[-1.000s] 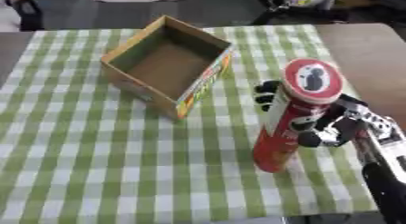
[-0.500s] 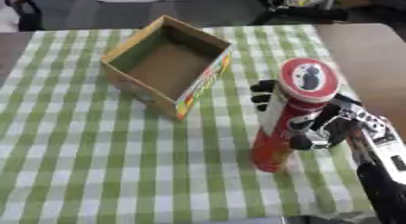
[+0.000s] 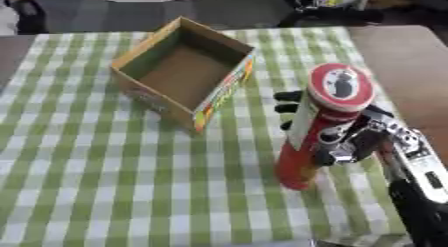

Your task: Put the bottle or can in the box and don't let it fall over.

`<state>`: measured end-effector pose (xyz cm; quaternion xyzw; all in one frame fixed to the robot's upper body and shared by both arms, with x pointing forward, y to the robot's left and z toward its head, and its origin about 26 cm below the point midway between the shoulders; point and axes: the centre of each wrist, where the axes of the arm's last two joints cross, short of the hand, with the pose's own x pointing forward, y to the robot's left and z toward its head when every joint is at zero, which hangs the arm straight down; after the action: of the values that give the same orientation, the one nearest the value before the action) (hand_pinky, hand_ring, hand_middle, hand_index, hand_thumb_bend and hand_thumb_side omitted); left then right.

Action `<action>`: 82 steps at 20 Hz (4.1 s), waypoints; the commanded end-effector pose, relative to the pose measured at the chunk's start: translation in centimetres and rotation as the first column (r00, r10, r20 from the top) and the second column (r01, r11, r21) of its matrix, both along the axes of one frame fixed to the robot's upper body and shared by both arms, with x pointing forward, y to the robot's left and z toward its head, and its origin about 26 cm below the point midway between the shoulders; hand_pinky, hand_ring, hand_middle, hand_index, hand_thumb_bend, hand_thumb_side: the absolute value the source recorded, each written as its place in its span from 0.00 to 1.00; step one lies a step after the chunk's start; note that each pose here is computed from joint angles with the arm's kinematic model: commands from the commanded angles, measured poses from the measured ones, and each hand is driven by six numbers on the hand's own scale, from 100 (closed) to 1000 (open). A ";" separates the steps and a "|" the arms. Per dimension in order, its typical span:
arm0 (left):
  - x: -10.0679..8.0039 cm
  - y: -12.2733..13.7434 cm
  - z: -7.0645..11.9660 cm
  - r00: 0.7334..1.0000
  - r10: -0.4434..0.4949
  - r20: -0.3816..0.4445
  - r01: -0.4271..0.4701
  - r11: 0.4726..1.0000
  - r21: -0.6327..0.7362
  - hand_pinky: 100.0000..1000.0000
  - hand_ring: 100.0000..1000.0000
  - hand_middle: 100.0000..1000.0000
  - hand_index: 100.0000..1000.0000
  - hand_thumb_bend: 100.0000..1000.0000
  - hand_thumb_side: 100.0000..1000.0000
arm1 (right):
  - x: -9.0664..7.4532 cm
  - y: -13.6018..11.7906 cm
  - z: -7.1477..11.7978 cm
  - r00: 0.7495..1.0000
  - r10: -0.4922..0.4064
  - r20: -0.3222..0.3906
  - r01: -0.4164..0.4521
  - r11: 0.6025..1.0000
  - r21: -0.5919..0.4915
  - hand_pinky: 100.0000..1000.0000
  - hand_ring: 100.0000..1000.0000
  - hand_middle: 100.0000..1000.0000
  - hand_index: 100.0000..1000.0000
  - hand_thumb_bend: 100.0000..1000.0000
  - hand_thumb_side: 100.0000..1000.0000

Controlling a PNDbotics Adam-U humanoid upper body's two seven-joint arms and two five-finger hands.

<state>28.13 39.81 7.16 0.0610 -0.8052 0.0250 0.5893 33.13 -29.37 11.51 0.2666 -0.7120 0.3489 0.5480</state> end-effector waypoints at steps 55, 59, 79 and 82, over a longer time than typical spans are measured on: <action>0.2 0.3 0.9 1.000 -0.002 0.025 0.001 1.000 0.020 1.00 1.00 1.00 0.76 0.10 0.74 | 1.6 -0.2 3.7 0.928 -0.307 0.211 0.270 0.944 0.187 0.16 0.34 0.75 0.21 0.31 0.00; 0.1 0.4 0.9 1.000 0.000 0.024 -0.001 1.000 0.024 1.00 1.00 1.00 0.76 0.10 0.74 | 2.7 0.0 5.1 0.929 -0.293 0.226 0.250 0.948 0.198 0.17 0.34 0.75 0.21 0.31 0.00; 0.2 0.3 0.9 1.000 -0.014 0.023 0.013 0.999 0.031 1.00 1.00 1.00 0.75 0.09 0.74 | 10.7 5.0 15.2 0.907 -0.303 0.291 0.210 0.927 0.310 0.17 0.33 0.68 0.20 0.30 0.00; 0.3 0.2 1.0 0.999 -0.020 0.027 0.019 0.999 0.029 1.00 1.00 1.00 0.75 0.09 0.74 | 11.8 6.2 16.4 0.896 -0.330 0.296 0.229 0.916 0.329 0.17 0.33 0.68 0.20 0.30 0.00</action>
<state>28.21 39.71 7.12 0.0577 -0.8067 0.0214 0.5878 44.71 -23.08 26.79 0.1817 -0.8634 0.2058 0.4233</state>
